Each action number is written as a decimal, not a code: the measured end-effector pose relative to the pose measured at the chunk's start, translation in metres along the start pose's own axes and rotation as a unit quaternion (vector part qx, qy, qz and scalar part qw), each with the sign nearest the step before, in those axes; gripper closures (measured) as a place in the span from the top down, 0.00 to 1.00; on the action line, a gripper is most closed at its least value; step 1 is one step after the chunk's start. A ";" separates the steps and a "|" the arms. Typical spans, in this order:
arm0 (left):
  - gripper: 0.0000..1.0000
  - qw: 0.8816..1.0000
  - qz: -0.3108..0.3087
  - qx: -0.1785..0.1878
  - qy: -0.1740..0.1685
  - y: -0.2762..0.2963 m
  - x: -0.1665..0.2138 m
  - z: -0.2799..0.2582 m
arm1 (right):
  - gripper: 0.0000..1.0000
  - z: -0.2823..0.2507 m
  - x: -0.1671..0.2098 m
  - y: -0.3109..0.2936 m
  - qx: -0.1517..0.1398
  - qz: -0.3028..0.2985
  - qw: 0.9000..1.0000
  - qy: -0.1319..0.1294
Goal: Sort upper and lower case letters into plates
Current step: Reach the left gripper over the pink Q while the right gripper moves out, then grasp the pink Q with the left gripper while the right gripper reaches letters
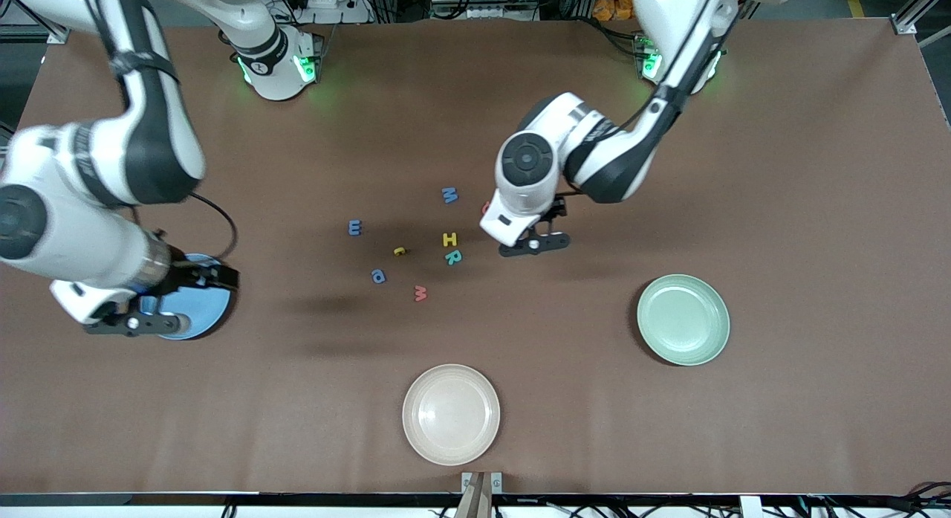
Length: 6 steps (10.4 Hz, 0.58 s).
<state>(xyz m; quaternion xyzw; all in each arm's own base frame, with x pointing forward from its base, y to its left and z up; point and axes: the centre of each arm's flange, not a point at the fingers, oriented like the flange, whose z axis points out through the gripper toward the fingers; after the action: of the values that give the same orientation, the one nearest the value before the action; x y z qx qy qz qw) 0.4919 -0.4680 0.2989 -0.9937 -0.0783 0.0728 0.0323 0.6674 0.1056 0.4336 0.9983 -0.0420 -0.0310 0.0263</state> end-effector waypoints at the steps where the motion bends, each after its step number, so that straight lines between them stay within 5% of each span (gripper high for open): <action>1: 1.00 1.000 -0.012 -0.008 0.005 0.012 -0.011 0.019 | 1.00 0.023 -0.006 -0.018 -0.003 0.032 0.999 -0.004; 6: 1.00 0.999 -0.043 -0.021 0.015 0.023 -0.062 0.096 | 1.00 0.101 -0.047 0.045 0.050 0.157 0.986 -0.028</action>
<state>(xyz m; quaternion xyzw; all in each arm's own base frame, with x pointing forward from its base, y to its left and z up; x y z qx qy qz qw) 0.4200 -0.4959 0.2108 -0.9909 -0.1221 0.0551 0.0158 0.6102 0.0601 0.3378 0.9782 -0.1999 -0.0523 -0.0204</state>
